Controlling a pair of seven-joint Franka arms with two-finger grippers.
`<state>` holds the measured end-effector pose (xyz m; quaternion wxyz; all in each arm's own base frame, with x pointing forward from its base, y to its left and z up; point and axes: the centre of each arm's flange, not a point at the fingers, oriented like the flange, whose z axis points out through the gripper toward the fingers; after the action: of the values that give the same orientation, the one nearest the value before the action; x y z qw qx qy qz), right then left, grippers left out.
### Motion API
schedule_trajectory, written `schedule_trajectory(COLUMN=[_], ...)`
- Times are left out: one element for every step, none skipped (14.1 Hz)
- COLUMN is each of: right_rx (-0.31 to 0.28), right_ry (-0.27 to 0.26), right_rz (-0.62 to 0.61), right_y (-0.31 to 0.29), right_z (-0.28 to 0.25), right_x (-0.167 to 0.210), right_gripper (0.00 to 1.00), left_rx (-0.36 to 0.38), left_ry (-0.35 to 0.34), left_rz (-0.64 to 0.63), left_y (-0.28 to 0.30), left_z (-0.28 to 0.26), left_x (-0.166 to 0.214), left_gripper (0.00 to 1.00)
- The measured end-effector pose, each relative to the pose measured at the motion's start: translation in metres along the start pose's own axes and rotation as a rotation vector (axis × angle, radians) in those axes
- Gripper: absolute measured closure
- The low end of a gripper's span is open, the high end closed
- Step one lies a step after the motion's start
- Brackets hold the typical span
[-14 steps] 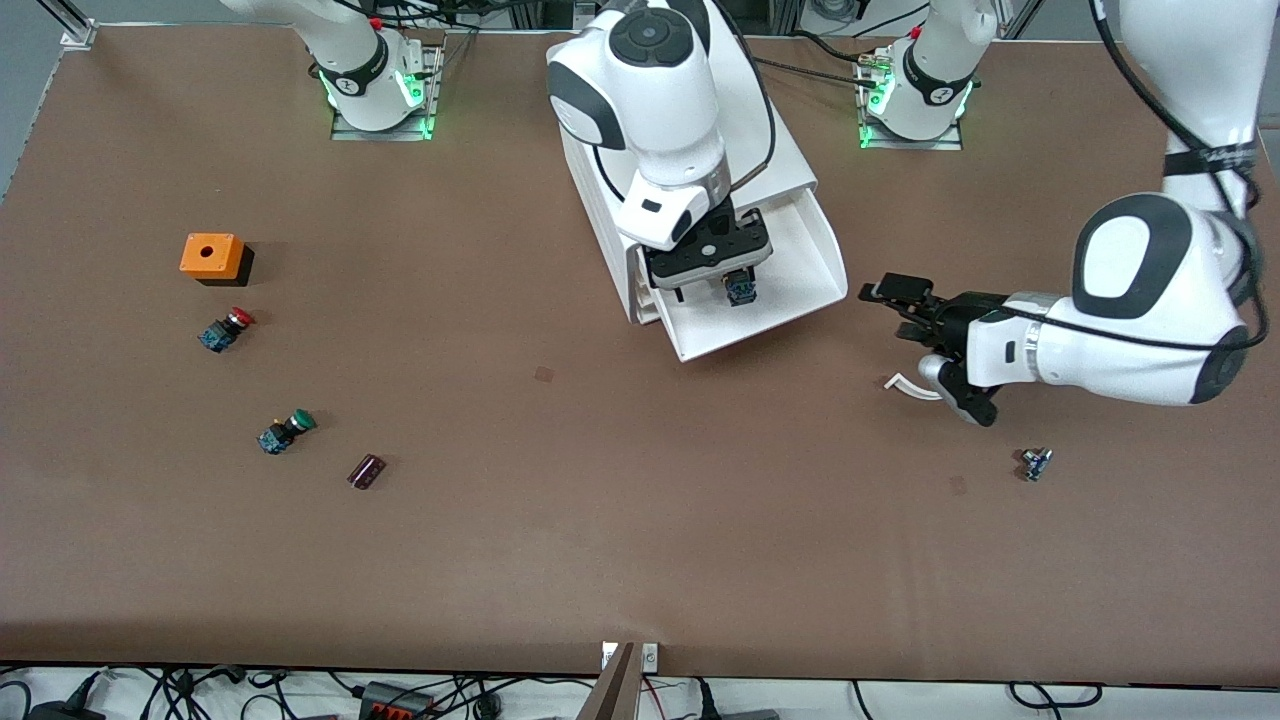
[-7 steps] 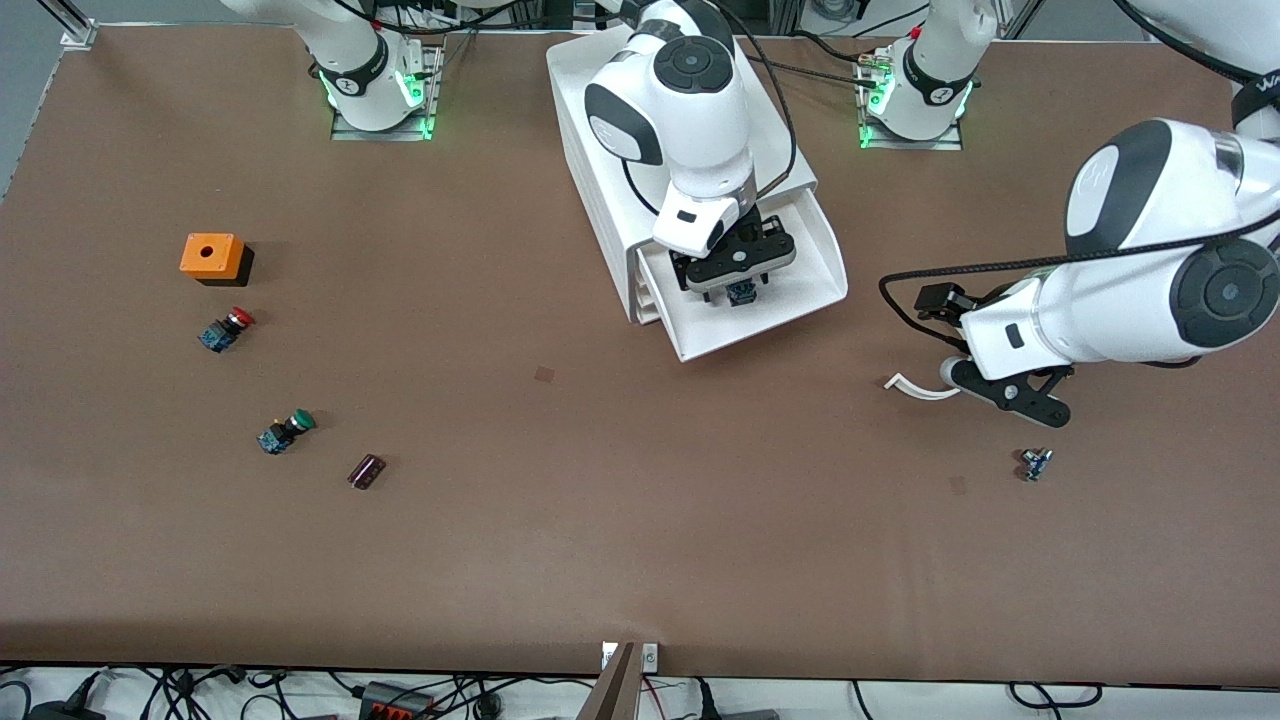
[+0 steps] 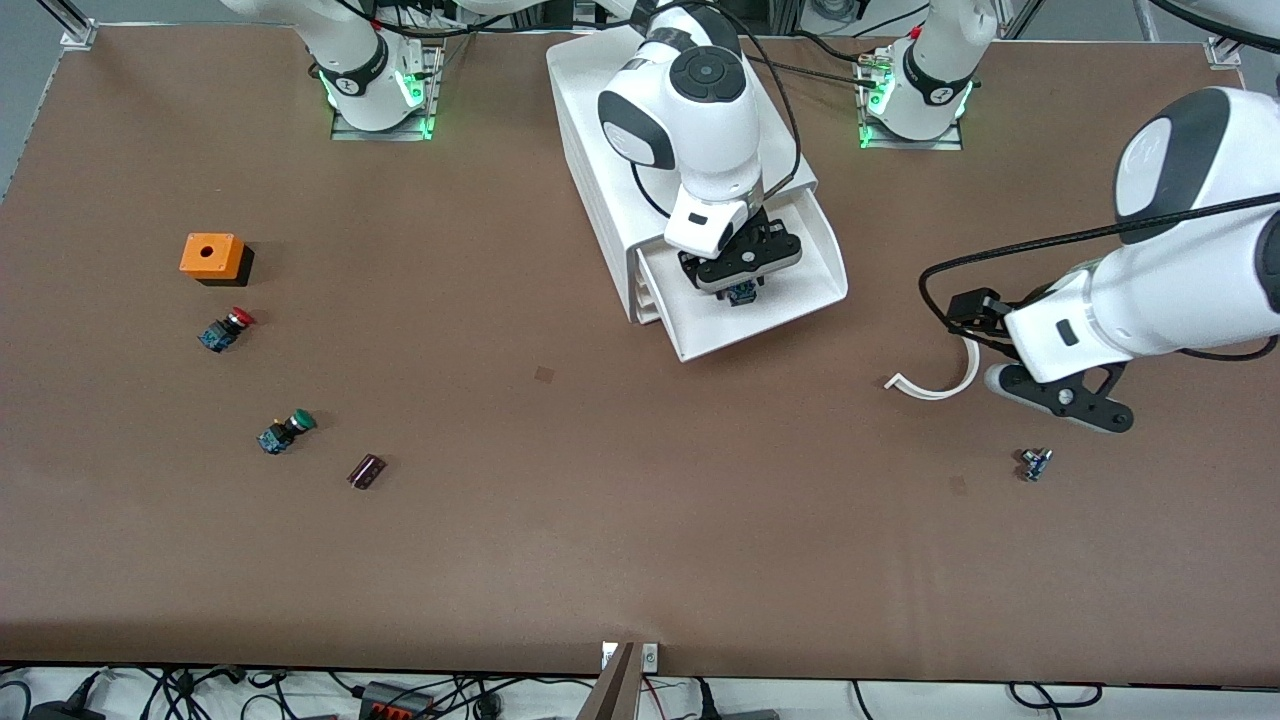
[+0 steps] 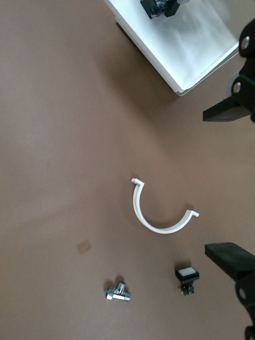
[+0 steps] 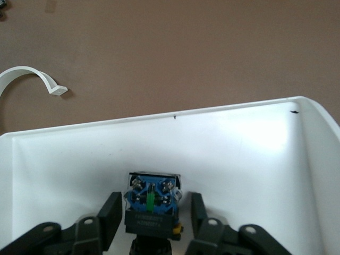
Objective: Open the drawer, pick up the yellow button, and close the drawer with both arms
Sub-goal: 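Lift the button out with the right gripper while the left gripper withdraws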
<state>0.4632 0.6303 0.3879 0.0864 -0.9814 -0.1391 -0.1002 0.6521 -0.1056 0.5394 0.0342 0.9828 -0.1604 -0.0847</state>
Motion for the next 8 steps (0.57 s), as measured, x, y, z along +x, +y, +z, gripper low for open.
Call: schedule_trajectory(right_rx=[0.0, -0.001, -0.004, -0.007, -0.006, -0.001, 0.007, 0.015], right_ry=[0.002, 0.005, 0.011, 0.025, 0.045, 0.066, 0.086, 0.105], right_rz=[0.0, 0.002, 0.008, 0.029, 0.051, 0.069, 0.085, 0.101], right_y=[0.0, 0.001, 0.003, 0.008, 0.011, 0.014, 0.017, 0.023], right_z=[-0.001, -0.002, -0.003, -0.007, -0.015, -0.025, -0.035, -0.045], right_x=[0.001, 0.002, 0.005, 0.01, 0.018, 0.025, 0.033, 0.041], right_gripper=[0.56, 0.59, 0.59, 0.59, 0.59, 0.59, 0.59, 0.59], left_rx=[0.003, 0.005, 0.005, 0.005, 0.005, 0.005, 0.005, 0.005], left_ry=[0.017, 0.025, 0.028, 0.027, 0.027, 0.026, 0.026, 0.026], left_rz=[-0.002, -0.003, -0.003, -0.003, -0.003, -0.003, -0.004, -0.009], left_y=[-0.001, -0.001, -0.001, -0.001, 0.0, 0.0, 0.001, 0.003], left_z=[-0.009, -0.015, -0.018, -0.018, -0.017, -0.017, -0.017, -0.017], left_x=[-0.002, -0.003, -0.004, -0.004, -0.004, -0.003, -0.003, -0.003], left_gripper=[0.0, 0.0, 0.0, 0.0, 0.0, 0.0, 0.0, 0.0])
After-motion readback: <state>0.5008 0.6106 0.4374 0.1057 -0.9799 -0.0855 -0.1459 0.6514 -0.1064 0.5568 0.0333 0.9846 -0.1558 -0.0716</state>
